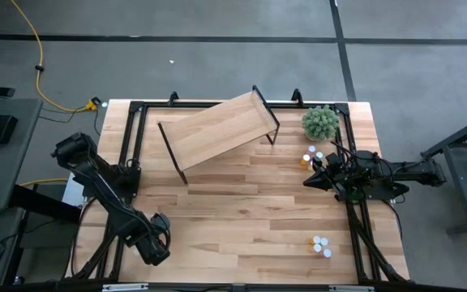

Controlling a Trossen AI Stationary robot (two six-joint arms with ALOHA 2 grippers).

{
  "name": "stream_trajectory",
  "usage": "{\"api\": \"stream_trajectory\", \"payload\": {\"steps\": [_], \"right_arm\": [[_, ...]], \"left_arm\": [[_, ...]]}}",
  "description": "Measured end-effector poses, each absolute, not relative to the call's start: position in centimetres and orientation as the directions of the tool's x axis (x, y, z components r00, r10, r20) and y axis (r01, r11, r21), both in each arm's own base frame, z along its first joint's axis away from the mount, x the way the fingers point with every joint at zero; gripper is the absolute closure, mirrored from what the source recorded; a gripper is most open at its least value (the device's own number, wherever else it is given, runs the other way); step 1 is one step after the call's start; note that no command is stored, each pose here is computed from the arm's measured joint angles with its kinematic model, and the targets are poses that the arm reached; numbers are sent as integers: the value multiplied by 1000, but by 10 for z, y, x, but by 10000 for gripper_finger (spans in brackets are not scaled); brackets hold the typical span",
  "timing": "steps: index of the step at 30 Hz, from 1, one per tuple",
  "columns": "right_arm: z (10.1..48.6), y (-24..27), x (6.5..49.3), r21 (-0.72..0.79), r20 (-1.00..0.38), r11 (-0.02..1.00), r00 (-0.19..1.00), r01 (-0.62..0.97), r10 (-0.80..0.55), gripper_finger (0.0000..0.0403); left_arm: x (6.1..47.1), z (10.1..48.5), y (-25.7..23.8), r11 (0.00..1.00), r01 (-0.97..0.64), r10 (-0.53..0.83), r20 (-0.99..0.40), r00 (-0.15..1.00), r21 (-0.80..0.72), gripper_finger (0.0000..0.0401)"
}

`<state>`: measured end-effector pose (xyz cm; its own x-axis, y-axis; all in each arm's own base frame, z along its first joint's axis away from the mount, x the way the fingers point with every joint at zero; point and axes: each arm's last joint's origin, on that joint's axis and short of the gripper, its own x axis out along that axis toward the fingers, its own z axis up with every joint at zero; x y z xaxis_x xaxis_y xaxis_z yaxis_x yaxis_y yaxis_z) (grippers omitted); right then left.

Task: Pick and place medicine bottles onto shelf by color
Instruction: Put the bottom left pink pill bottle on the shelf

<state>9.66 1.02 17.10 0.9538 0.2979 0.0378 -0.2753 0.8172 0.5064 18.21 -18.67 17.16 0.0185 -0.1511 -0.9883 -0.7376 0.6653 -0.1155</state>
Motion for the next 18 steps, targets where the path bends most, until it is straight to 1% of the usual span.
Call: {"api": "stream_trajectory", "payload": {"steps": [3, 6, 18], "right_arm": [[171, 10, 97, 506, 38, 817, 954, -275, 298, 403], [171, 10, 97, 506, 38, 817, 954, -275, 298, 403], [171, 10, 97, 506, 38, 817, 954, -275, 298, 403]], "left_arm": [[182, 172, -187, 663, -739, -152, -988, 18, -115, 194], [182, 172, -187, 651, -751, -150, -989, 19, -113, 205], [182, 172, -187, 657, -745, -151, -988, 19, -115, 278]]}}
